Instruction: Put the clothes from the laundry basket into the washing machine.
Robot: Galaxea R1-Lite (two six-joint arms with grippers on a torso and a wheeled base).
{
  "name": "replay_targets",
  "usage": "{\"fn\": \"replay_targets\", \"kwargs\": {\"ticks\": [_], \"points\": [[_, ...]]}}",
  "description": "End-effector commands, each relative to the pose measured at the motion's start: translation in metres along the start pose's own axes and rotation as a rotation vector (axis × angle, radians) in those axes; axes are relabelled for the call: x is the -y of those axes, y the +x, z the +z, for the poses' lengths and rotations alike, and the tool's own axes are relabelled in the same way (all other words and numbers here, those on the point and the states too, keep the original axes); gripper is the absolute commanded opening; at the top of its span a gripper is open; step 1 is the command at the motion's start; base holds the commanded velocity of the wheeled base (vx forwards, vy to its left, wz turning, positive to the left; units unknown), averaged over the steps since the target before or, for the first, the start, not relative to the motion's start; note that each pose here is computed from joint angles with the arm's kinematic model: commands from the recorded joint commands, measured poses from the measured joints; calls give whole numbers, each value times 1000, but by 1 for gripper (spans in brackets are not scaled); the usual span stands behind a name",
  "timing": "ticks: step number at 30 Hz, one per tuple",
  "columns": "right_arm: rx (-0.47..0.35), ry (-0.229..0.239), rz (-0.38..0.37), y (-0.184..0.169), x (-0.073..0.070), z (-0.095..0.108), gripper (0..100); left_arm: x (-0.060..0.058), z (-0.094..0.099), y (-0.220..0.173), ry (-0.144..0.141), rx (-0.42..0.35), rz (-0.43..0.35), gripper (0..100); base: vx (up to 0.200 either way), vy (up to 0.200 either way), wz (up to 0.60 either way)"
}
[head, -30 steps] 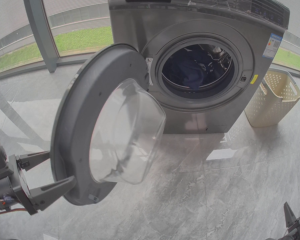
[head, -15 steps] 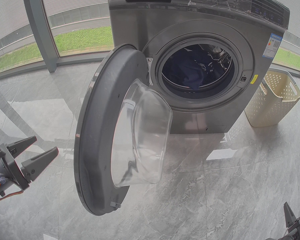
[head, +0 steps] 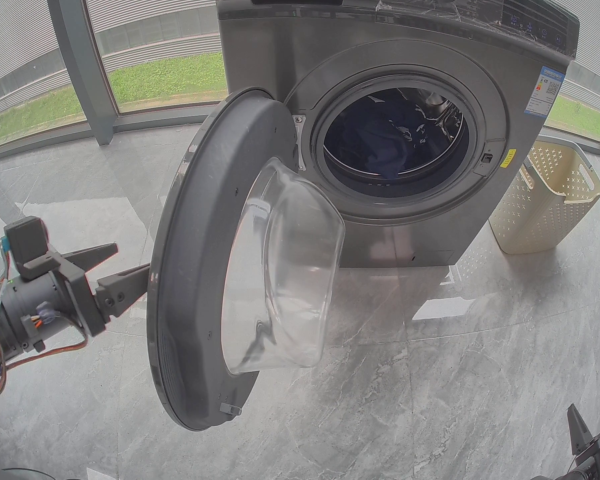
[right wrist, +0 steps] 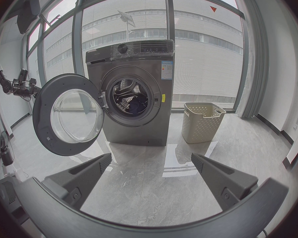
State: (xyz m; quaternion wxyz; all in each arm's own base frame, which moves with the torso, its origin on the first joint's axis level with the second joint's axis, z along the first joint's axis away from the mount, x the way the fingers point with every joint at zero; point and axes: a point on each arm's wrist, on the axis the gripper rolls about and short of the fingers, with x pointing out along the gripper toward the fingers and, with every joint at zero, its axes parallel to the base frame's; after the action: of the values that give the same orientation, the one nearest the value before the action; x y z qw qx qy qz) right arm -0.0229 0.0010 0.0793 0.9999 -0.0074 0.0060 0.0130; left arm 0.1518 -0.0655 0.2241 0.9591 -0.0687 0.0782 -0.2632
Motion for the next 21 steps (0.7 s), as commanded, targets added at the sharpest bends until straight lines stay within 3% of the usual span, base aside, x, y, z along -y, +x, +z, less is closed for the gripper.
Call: {"fn": "replay_targets", "kwargs": {"ticks": [1, 10, 17, 21], "points": [[6, 0, 0, 0, 0, -3, 100, 8, 1, 32, -2, -55, -53, 100, 0, 0, 0], [6, 0, 0, 0, 0, -3, 100, 25, 14, 72, 8, -62, -114, 100, 0, 0, 0], [6, 0, 0, 0, 0, -3, 100, 38, 10, 106, 14, -97, -144, 100, 0, 0, 0], [6, 0, 0, 0, 0, -3, 100, 49, 11, 127, 18, -78, -157, 100, 0, 0, 0]]}}
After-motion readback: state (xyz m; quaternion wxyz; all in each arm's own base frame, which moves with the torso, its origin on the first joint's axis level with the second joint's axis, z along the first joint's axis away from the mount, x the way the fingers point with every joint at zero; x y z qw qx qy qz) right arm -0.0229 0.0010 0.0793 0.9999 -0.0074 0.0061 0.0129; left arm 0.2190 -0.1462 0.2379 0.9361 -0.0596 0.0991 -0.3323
